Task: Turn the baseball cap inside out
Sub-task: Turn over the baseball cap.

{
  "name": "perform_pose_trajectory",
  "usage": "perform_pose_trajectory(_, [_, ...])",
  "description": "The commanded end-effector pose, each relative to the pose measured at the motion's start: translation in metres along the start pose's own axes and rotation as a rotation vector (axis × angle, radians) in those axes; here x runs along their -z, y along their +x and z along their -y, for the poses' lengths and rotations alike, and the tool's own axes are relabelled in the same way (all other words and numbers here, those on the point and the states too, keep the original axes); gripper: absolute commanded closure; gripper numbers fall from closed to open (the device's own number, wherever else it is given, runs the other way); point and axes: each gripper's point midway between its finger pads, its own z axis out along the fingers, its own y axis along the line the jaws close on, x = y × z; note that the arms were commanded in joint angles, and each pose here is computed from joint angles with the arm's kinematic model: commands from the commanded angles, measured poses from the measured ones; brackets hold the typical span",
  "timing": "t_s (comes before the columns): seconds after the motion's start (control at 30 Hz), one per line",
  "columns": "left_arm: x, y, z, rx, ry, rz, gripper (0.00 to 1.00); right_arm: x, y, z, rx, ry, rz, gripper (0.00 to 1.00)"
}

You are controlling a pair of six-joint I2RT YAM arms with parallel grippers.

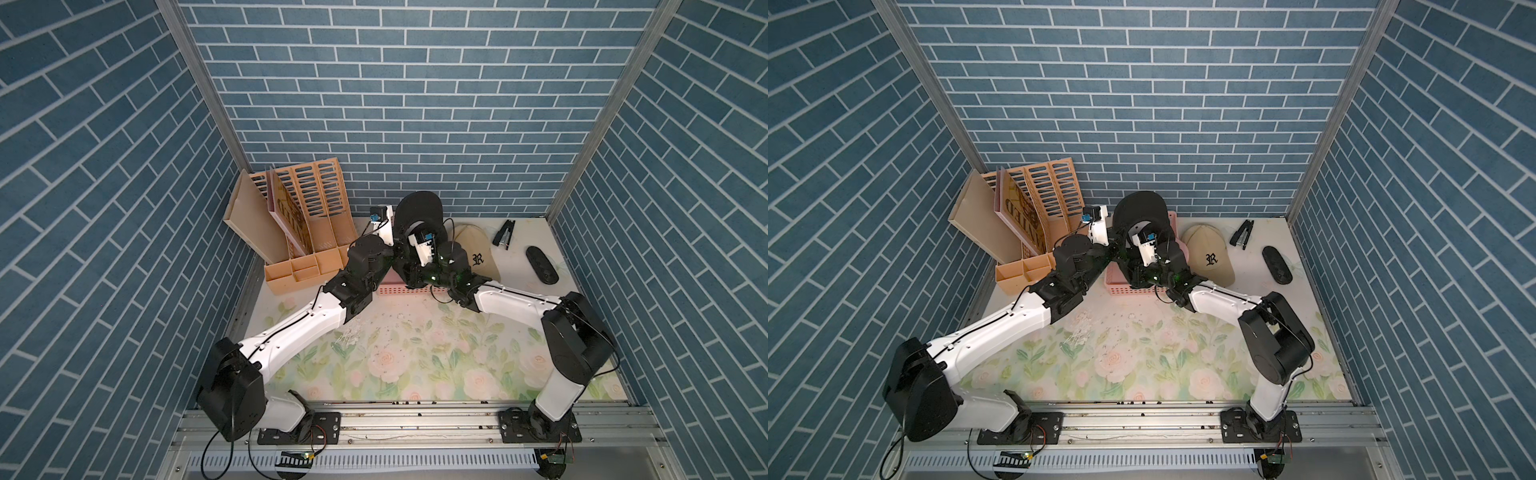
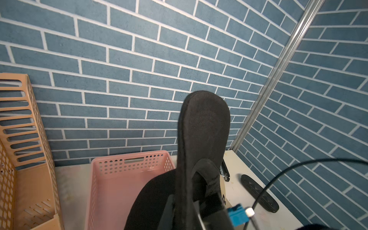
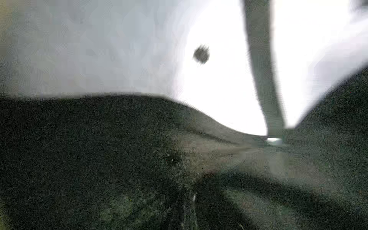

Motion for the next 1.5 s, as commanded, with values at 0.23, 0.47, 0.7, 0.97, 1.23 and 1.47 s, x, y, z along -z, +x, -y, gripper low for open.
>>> perform_pose_trajectory(0.23, [0.01, -0.012, 0.002, -0.14, 0.02, 0.065, 1.0, 0.086, -0.07, 0.024, 0.054, 0.229, 0.158, 0.44])
perform_pose_trajectory(0.47, [0.016, -0.016, 0.022, -0.387, 0.064, 0.157, 1.0, 0.138, -0.063, 0.015, -0.06, 0.268, 0.237, 0.33])
perform_pose_trajectory(0.7, [0.017, -0.017, 0.044, -0.664, 0.018, 0.247, 1.0, 0.185, -0.029, 0.014, -0.233, 0.299, 0.256, 0.31])
perform_pose_trajectory(0.97, [0.009, 0.004, 0.051, -0.917, -0.099, 0.311, 1.0, 0.205, -0.053, -0.009, -0.29, 0.165, 0.316, 0.26])
perform_pose_trajectory(1.23, [0.022, 0.013, 0.053, -1.012, -0.146, 0.391, 1.0, 0.217, -0.103, -0.018, -0.367, -0.028, 0.464, 0.21])
perform_pose_trajectory(1.47, [0.026, 0.028, 0.057, -1.14, -0.203, 0.414, 1.0, 0.195, -0.113, -0.01, -0.474, -0.122, 0.465, 0.21])
